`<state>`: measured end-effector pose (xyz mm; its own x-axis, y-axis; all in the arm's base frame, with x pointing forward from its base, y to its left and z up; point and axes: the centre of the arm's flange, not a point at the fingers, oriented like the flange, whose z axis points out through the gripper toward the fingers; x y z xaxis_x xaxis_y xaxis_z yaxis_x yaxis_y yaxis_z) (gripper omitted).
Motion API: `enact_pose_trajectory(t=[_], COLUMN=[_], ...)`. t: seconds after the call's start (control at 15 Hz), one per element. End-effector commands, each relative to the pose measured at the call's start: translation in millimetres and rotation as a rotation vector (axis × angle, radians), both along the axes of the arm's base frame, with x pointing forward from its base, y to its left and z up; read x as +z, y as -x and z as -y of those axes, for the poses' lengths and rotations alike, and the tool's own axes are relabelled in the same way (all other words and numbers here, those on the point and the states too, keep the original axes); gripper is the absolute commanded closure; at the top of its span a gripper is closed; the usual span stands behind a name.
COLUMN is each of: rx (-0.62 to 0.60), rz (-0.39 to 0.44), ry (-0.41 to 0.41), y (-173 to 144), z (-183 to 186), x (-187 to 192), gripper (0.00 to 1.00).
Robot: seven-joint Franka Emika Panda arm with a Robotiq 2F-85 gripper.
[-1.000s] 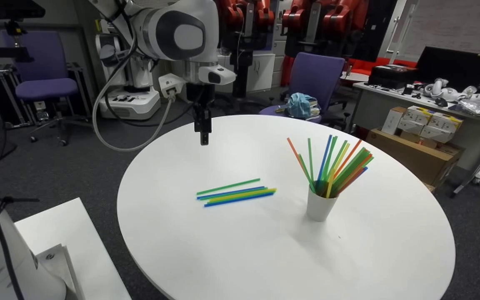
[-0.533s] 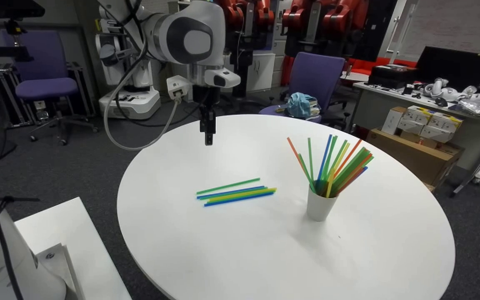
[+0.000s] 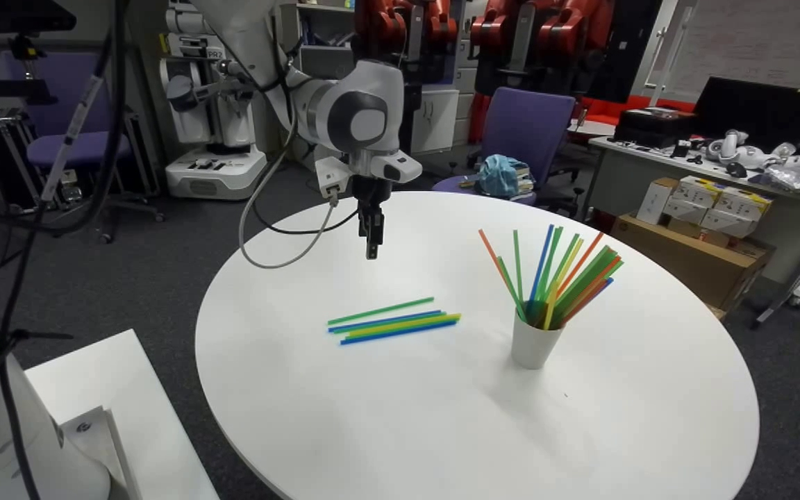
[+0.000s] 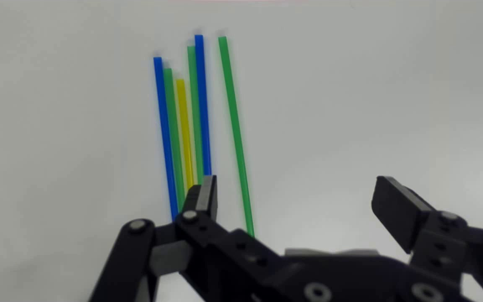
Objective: Put the straw inside the mug
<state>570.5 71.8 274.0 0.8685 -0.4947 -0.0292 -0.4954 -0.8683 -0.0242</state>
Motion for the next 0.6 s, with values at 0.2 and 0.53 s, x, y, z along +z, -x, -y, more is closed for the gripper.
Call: enact_pose_trajectory(t=[0.2,0.53], rx=[-0.014,-0.025], rz=[0.021,0.03], ry=[0.012,0.036], y=[-48.4,-66.1], z=[-6.1,-1.4], x=[-28.8,-43.0], gripper=[0.0,0.0])
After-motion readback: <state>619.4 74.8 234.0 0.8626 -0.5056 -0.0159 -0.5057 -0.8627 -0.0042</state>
